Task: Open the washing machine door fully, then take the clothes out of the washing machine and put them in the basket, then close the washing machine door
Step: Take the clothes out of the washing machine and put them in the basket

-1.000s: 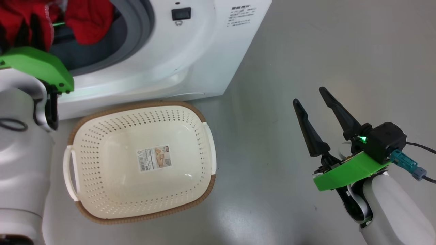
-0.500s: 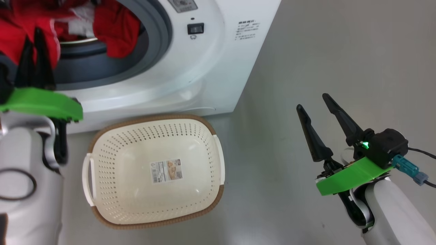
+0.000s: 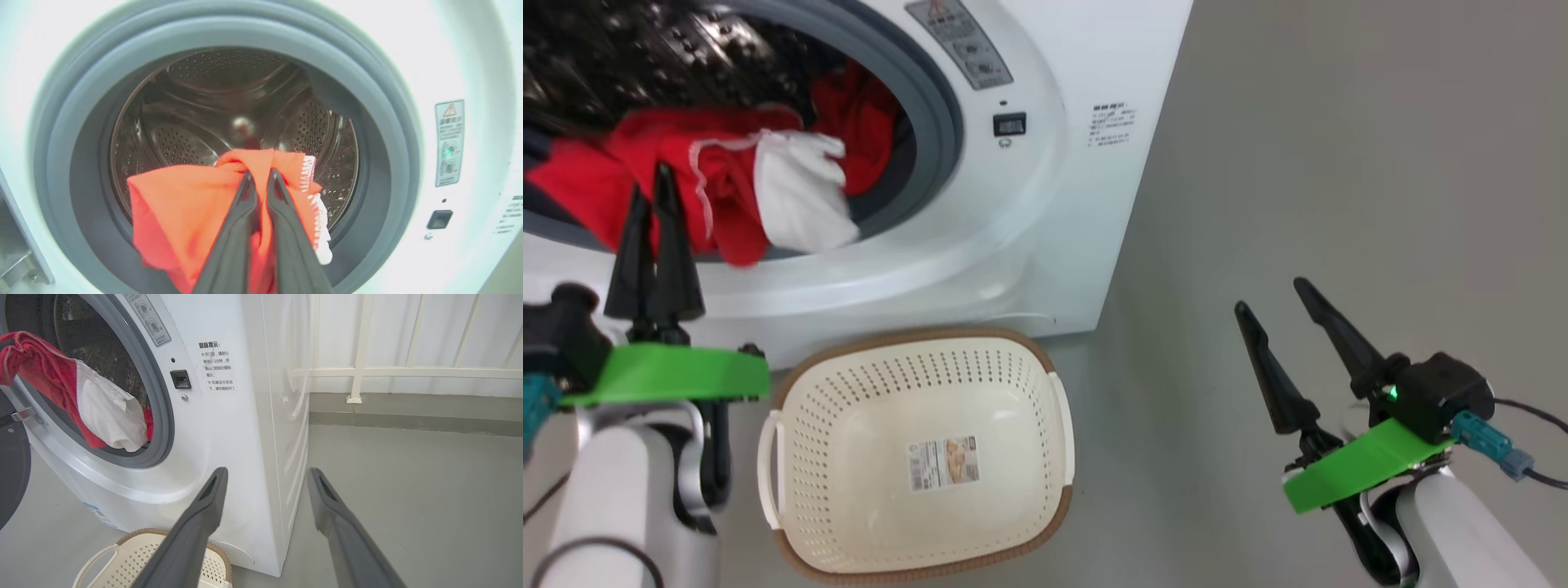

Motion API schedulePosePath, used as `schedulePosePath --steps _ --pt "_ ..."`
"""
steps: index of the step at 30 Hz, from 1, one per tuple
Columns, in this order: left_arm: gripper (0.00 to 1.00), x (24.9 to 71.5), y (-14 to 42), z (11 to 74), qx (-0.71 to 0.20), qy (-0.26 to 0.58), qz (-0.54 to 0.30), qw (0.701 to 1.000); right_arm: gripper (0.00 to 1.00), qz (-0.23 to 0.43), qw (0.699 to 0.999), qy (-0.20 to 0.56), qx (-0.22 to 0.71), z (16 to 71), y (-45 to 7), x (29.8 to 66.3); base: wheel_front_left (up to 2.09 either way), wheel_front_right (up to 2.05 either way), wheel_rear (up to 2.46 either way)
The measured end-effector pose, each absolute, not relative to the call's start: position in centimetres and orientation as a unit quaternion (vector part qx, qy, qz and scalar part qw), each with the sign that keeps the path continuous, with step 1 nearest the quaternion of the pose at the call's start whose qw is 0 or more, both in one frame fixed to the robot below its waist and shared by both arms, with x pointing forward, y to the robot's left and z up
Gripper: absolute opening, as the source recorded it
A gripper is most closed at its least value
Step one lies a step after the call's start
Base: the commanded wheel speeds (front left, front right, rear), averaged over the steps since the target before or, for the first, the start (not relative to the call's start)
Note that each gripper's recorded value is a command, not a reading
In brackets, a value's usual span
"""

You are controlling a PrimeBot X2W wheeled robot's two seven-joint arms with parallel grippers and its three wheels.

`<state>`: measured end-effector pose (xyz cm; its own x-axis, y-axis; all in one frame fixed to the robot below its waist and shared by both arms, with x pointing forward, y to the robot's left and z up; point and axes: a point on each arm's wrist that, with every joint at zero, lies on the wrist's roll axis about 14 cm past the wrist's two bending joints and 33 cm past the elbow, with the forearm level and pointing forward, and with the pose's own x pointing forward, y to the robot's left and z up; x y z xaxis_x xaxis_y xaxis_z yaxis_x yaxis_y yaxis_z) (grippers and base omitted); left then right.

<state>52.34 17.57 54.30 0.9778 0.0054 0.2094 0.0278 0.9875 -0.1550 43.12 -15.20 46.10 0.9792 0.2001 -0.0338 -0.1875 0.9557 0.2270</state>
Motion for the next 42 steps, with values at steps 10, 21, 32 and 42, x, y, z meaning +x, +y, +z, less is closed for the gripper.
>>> schedulePosePath --steps 10,21,32,42 --pt "0.0 47.4 17.5 59.2 -0.073 -0.171 -0.01 0.982 1.0 0.101 0.988 0.011 0.118 47.8 -14.7 41.0 0.0 0.0 0.0" --pt "0.0 43.7 16.1 59.9 -0.096 -0.158 -0.024 0.983 1.0 0.1 0.988 -0.001 0.118 48.8 -14.8 39.7 0.0 0.0 0.0" --pt "0.0 43.8 14.4 49.1 -0.139 0.005 -0.021 0.99 1.0 0.098 0.988 0.027 0.12 46.8 -14.7 39.9 0.0 0.0 0.0" --pt "0.0 45.0 12.2 39.6 -0.17 0.143 -0.032 0.974 1.0 0.091 0.988 0.043 0.117 45.3 -15.3 41.5 0.0 0.0 0.0"
